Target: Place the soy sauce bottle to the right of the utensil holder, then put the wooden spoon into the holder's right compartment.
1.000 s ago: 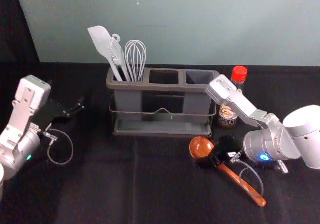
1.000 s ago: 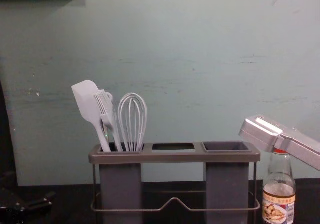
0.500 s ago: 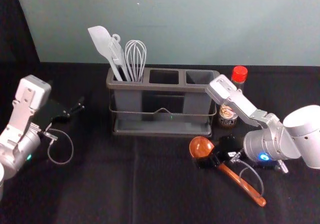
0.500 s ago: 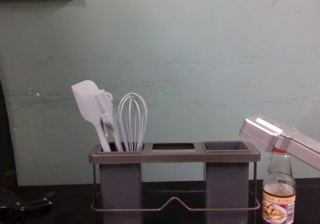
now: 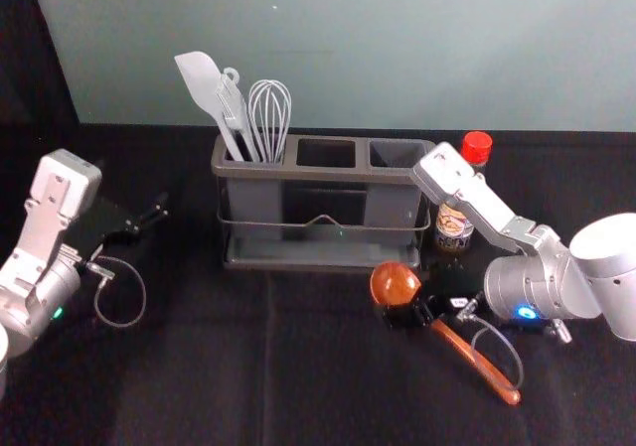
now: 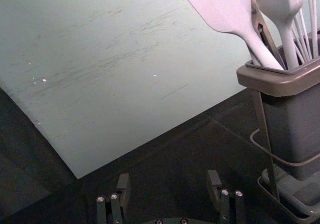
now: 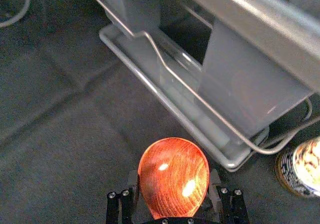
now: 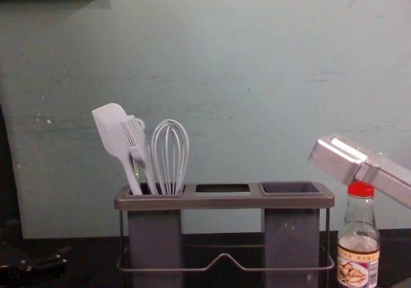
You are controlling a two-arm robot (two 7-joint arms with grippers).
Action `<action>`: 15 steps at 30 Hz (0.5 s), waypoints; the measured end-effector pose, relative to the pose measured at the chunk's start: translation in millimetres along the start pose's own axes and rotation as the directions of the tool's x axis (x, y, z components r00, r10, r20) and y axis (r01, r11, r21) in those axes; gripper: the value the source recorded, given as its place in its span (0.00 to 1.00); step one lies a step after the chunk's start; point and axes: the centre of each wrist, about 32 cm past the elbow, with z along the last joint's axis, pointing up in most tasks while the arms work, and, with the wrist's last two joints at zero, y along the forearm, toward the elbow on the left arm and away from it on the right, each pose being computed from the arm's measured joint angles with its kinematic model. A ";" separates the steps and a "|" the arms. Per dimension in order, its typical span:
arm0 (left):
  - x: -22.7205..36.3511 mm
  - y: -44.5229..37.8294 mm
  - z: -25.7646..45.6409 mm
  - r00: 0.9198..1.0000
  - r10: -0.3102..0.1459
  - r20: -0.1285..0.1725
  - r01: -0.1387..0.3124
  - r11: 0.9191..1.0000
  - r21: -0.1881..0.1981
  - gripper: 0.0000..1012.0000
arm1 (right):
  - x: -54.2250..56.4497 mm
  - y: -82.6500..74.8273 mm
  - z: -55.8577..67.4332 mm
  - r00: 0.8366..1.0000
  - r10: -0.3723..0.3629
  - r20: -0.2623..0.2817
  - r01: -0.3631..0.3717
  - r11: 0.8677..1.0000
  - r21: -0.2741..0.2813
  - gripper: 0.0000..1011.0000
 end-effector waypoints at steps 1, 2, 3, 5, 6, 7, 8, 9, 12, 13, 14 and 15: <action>0.0 0.0 0.0 1.000 0.000 0.000 0.000 1.000 0.000 0.99 | -0.5 -0.7 -0.2 1.000 0.000 0.003 0.000 1.000 0.008 0.82; 0.0 0.0 0.0 1.000 0.000 0.000 0.000 1.000 0.000 0.99 | -1.1 -2.4 -0.5 1.000 -0.003 0.007 0.003 1.000 0.025 0.82; 0.0 0.0 0.0 1.000 0.000 0.000 0.000 1.000 0.000 0.99 | -1.4 -3.2 -0.8 1.000 -0.006 0.010 0.006 0.999 0.036 0.82; 0.0 0.0 0.0 1.000 0.000 0.000 0.000 1.000 0.000 0.99 | -2.5 -5.8 -2.0 1.000 -0.012 0.016 0.011 0.998 0.066 0.82; 0.0 0.0 0.0 1.000 0.000 0.000 0.000 1.000 0.000 0.99 | -2.9 -6.7 -2.6 1.000 -0.015 0.016 0.013 0.997 0.077 0.82; 0.0 0.0 0.0 1.000 0.000 0.000 0.000 1.000 0.000 0.99 | -3.6 -9.1 -3.2 1.000 -0.018 0.019 0.016 0.995 0.103 0.82; 0.0 0.0 0.0 1.000 0.000 0.000 0.000 1.000 0.000 0.99 | -3.9 -10.2 -3.5 1.000 -0.021 0.020 0.019 0.993 0.113 0.82; 0.0 0.0 0.0 1.000 0.000 0.000 0.000 1.000 0.000 0.99 | -4.4 -11.4 -4.2 1.000 -0.024 0.021 0.021 0.992 0.125 0.82; 0.0 0.0 0.0 1.000 0.000 0.000 0.000 1.000 0.000 0.99 | -7.0 -17.6 -4.8 0.999 -0.036 0.027 0.031 0.983 0.178 0.82; 0.0 0.0 0.0 1.000 0.000 0.000 0.000 1.000 0.000 0.99 | -8.5 -21.0 -4.7 0.999 -0.043 0.032 0.036 0.979 0.202 0.82; 0.0 0.0 0.0 1.000 0.000 0.000 0.000 1.000 0.000 0.99 | -9.5 -22.7 -4.5 0.998 -0.047 0.036 0.038 0.976 0.213 0.82; 0.0 0.0 0.0 1.000 0.000 0.000 0.000 1.000 0.000 0.99 | -10.6 -24.4 -4.1 0.998 -0.049 0.040 0.039 0.974 0.223 0.82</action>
